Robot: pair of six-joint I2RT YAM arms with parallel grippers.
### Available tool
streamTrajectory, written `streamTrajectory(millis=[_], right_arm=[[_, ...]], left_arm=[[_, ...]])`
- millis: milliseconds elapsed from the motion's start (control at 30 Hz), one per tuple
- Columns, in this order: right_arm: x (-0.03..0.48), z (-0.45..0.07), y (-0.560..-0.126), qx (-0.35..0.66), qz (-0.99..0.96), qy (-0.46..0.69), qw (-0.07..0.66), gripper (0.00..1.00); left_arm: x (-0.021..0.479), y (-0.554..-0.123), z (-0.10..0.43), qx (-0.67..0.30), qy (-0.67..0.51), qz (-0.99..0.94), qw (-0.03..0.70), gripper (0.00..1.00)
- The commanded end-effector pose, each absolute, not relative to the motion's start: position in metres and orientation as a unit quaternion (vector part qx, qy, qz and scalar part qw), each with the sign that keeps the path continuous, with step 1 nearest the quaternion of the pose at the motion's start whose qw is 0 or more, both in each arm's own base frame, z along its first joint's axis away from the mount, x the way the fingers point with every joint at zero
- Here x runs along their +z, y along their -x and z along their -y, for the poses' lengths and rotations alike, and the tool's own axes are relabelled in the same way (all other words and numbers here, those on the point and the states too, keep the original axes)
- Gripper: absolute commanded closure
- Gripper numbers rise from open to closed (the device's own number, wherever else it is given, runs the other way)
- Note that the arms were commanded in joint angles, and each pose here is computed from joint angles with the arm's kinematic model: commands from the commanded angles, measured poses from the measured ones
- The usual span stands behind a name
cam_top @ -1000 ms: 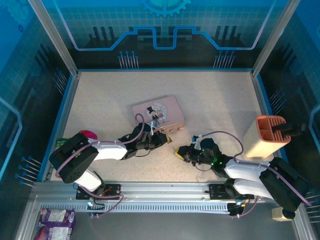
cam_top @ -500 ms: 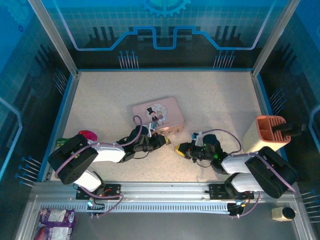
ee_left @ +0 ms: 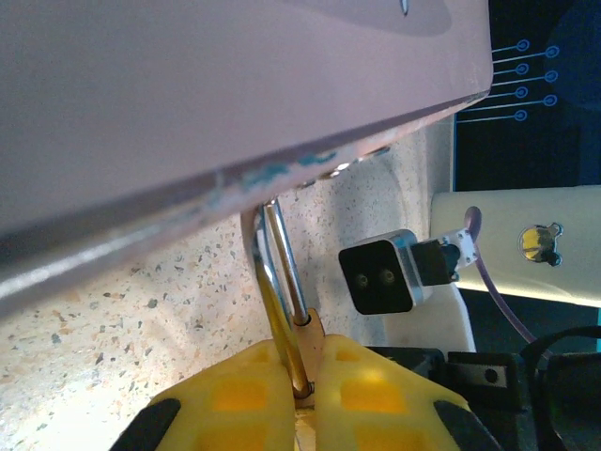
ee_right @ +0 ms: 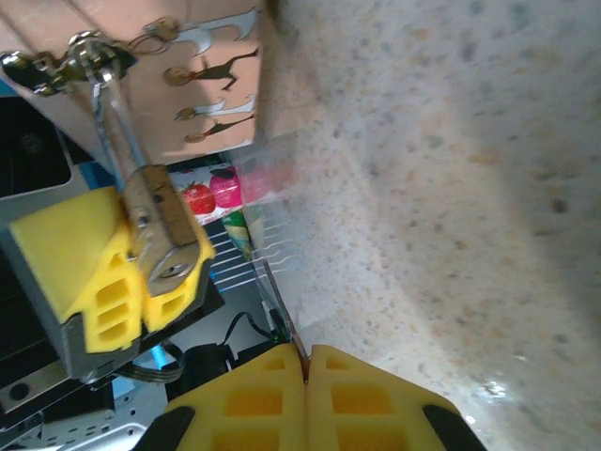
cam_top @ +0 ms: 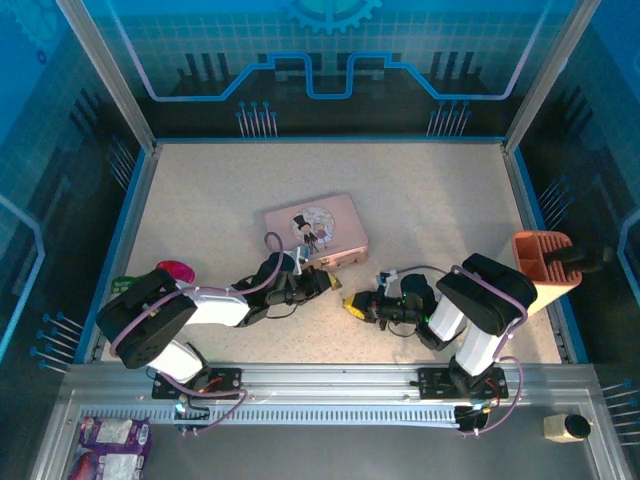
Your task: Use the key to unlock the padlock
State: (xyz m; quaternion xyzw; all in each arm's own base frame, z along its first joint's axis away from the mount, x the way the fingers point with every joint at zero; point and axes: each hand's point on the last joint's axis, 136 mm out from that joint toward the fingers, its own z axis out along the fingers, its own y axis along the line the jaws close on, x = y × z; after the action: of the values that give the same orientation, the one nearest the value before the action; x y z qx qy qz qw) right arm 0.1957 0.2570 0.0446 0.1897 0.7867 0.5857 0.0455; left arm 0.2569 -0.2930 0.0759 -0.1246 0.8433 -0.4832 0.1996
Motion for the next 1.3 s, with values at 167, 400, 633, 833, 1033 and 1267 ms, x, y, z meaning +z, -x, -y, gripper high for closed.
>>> streamTrajectory(millis=[167, 400, 633, 833, 1033, 1267], right_arm=[[0.069, -0.262, -0.197, 0.620, -0.765, -0.160, 0.068, 1.00], [0.075, -0.263, -0.198, 0.626, -0.761, -0.155, 0.072, 1.00], [0.077, -0.264, -0.197, 0.628, -0.760, -0.153, 0.071, 1.00], [0.078, -0.265, -0.198, 0.629, -0.759, -0.154, 0.074, 1.00], [0.078, -0.264, -0.198, 0.628, -0.758, -0.159, 0.077, 1.00], [0.086, -0.266, -0.201, 0.636, -0.751, -0.157, 0.087, 1.00]], left_arm=[[0.125, -0.268, 0.298, -0.540, 0.109, -0.796, 0.252, 1.00], [0.124, -0.268, 0.300, -0.543, 0.109, -0.794, 0.250, 1.00], [0.128, -0.269, 0.302, -0.552, 0.107, -0.789, 0.250, 1.00], [0.133, -0.269, 0.305, -0.564, 0.107, -0.780, 0.248, 1.00], [0.133, -0.267, 0.304, -0.572, 0.113, -0.774, 0.246, 1.00], [0.128, -0.265, 0.303, -0.575, 0.118, -0.772, 0.242, 1.00]])
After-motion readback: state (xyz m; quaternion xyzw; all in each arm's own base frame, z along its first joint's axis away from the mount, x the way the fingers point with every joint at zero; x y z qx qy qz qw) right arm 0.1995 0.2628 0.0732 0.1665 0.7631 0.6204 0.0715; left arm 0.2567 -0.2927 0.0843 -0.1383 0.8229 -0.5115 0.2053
